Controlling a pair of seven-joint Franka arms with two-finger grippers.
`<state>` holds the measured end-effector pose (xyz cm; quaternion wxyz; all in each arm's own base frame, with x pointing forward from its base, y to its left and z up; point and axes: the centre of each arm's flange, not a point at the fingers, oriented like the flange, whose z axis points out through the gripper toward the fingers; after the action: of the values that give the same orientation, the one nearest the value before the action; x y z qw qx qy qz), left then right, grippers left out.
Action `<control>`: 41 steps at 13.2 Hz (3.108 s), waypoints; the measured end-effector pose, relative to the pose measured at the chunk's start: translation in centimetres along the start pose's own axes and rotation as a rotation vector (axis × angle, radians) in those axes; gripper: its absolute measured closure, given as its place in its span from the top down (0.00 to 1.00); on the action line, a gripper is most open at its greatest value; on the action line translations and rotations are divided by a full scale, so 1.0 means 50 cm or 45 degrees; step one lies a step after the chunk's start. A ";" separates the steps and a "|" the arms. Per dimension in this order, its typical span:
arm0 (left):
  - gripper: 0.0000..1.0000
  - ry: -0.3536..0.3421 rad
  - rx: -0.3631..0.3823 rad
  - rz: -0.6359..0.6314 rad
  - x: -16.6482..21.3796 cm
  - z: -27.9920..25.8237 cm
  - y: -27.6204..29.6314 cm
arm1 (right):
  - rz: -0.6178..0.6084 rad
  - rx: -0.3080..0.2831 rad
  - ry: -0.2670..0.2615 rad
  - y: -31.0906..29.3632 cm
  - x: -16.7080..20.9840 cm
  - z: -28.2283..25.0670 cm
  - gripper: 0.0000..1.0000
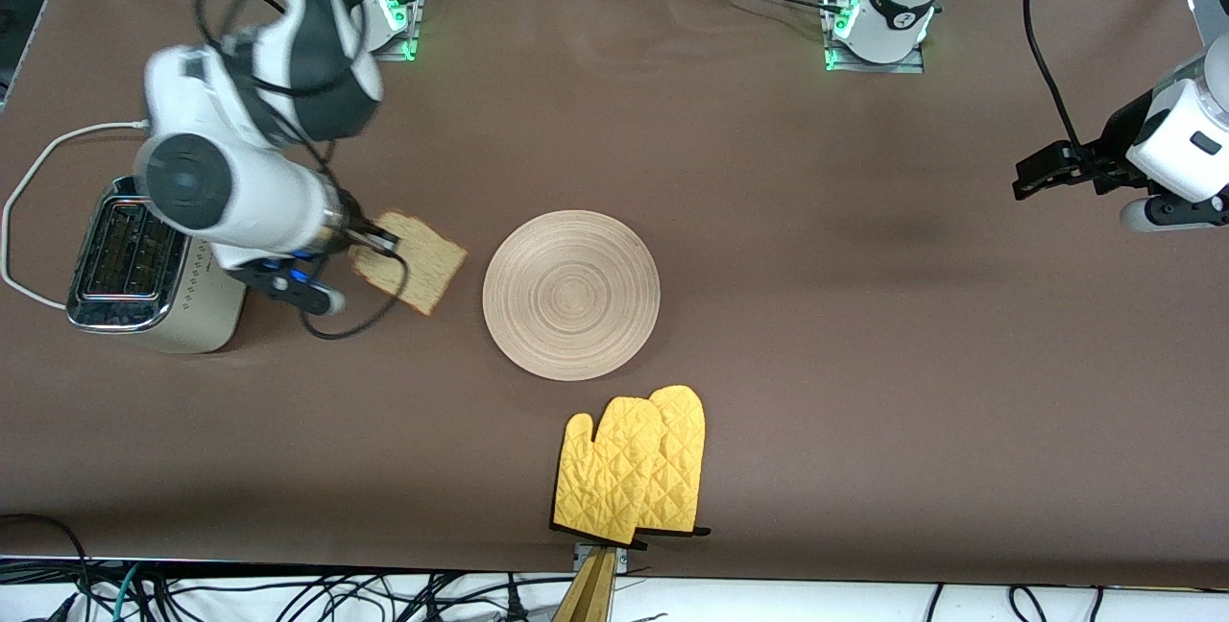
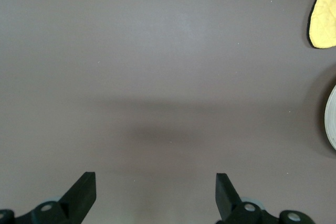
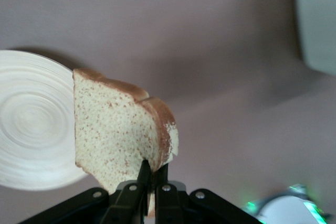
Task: Move plate and put bread in toaster
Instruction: 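Lift the bread and carry it above the toaster with the right gripper, then lower the bread into a toaster slot with the right gripper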
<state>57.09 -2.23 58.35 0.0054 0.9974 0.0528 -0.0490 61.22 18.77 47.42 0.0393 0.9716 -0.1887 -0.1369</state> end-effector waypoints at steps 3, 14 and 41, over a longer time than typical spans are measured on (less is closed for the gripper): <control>1.00 -0.002 0.001 0.010 -0.001 0.001 0.009 | -0.120 -0.029 -0.044 0.130 0.038 -0.049 0.07; 1.00 -0.007 0.001 0.013 -0.002 0.002 0.011 | -0.370 -0.453 -0.037 0.492 0.183 -0.072 0.07; 1.00 -0.017 0.002 0.003 0.002 0.008 0.003 | -0.380 -0.670 -0.018 0.614 0.378 0.101 0.07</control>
<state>57.14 -2.38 57.94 0.0050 0.9971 0.0515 -0.0558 65.73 -16.94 41.75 0.2678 0.9441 -0.0023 -0.1923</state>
